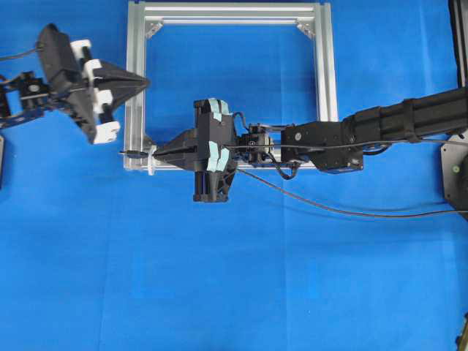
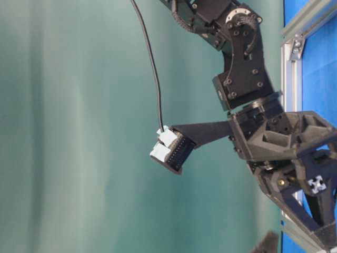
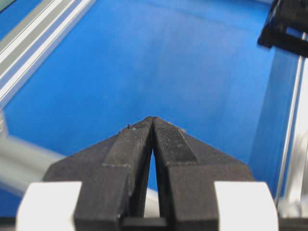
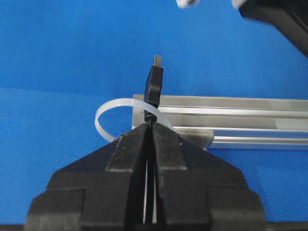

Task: Insert the wire through the string loop located on the left side.
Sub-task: 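Move the open left gripper toward the plug emerging from the loop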

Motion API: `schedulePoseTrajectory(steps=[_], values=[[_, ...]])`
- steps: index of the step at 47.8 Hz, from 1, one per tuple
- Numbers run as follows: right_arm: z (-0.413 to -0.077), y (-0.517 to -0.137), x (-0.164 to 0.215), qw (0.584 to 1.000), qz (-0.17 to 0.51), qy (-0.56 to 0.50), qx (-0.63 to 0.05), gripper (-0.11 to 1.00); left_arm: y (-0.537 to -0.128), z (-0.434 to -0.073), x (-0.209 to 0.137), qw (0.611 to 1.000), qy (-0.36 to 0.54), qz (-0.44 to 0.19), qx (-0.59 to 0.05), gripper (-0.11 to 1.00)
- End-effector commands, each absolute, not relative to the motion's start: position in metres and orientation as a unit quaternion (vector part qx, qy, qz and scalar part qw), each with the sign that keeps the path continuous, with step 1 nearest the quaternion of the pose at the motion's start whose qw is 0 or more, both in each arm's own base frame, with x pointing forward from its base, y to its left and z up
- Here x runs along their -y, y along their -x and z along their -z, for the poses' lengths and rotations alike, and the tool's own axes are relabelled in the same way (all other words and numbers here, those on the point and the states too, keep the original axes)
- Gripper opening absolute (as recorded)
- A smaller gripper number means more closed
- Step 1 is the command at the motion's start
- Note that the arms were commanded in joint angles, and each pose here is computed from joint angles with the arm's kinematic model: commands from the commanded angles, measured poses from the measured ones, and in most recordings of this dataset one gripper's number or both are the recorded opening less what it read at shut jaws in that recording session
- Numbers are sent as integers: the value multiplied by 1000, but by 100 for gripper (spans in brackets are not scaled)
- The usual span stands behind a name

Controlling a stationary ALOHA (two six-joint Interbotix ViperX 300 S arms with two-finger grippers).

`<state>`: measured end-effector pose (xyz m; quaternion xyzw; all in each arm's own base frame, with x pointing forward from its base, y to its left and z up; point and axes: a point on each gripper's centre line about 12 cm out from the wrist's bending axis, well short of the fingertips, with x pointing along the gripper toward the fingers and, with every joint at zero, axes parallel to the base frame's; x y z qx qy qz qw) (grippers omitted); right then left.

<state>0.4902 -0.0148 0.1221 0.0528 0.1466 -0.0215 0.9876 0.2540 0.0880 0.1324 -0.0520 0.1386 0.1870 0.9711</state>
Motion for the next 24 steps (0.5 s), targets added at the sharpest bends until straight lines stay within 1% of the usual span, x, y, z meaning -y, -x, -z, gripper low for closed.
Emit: schedulePoseTrajectory(steps=[1,7,15,19,24], values=[[-136,-493,14,990,19,-52,-129,0,-242,-137,-89,971,51,-195,-131,0],[-136,-493,14,990,19,-52,-130,0,-230,-134,-90,967,55,-205,-142,0],[-136,-493,14,990,19,-52,-130,0,-230,-135,-89,968,56,-201,-141,0],[-136,-493,14,990,19,-52,-130,0,-233,-138,-82,972,53,-186,-136,0],[-136,-493,14,990,19,-52,-130,0,-237,-141,-63,979,47,-148,-131,0]])
